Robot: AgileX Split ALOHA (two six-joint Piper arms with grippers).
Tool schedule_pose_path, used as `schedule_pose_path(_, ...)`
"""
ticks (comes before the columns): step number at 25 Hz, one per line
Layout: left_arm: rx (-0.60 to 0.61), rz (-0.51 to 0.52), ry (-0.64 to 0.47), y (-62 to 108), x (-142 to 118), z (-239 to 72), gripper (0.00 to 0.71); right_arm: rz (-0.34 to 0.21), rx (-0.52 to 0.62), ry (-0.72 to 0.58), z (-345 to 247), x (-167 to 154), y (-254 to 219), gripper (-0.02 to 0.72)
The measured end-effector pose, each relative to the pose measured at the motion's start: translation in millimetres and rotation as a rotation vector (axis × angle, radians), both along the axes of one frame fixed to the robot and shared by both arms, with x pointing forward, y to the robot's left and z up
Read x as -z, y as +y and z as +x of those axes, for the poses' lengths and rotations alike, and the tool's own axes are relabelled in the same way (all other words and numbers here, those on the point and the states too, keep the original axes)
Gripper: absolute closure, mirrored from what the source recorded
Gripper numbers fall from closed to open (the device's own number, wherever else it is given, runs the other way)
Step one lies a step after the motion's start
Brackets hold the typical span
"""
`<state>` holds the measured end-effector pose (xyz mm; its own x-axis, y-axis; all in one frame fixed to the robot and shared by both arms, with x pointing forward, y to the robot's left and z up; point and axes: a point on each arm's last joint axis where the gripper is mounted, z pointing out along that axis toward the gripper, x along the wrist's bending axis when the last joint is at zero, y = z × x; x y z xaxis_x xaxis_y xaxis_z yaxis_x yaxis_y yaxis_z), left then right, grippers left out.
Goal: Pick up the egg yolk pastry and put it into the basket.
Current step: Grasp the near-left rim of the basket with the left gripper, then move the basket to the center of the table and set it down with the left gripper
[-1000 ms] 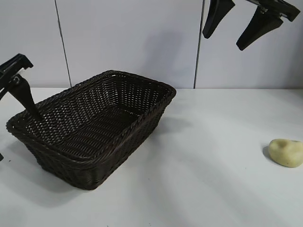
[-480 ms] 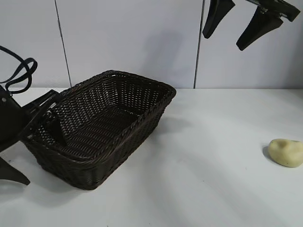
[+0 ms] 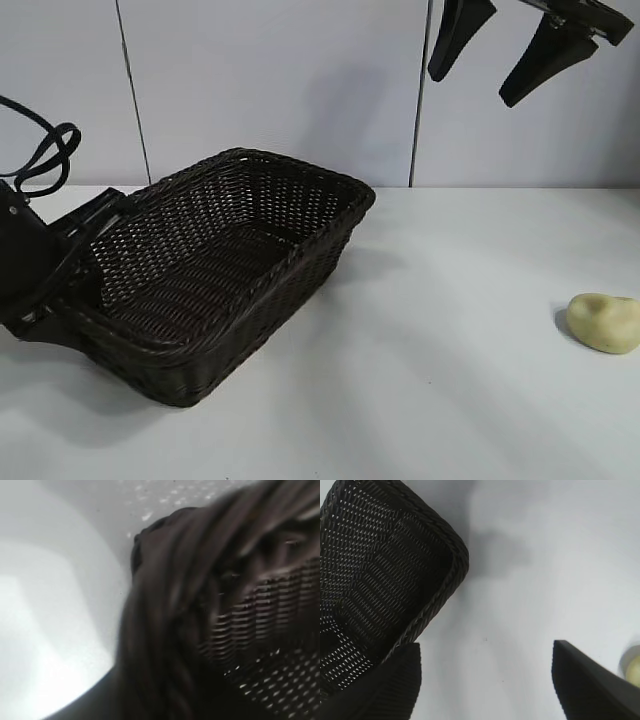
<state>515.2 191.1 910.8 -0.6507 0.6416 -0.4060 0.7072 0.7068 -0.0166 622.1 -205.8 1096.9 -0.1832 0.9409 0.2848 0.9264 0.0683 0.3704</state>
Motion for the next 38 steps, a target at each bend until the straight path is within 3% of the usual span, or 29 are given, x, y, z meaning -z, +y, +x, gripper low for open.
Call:
schedule_pose_path(7, 0.017, -0.016, 0.031, -3.3, -4, 1, 0.609, 0.0, 0.0, 0.0, 0, 0, 0, 0.175)
schedule_pose_path(18, 0.115, -0.062, 0.017, -12.7, -39, 25, 0.609, 0.0, 0.0, 0.0, 0, 0, 0, 0.175)
schedule_pose_path(32, 0.375, -0.023, -0.017, -0.1, -58, 40, 0.609, 0.0, 0.0, 0.0, 0, 0, 0, 0.175)
schedule_pose_path(38, 0.511, -0.021, -0.014, -7.5, -61, 59, 0.609, 0.0, 0.0, 0.001, 0, 0, 0, 0.175)
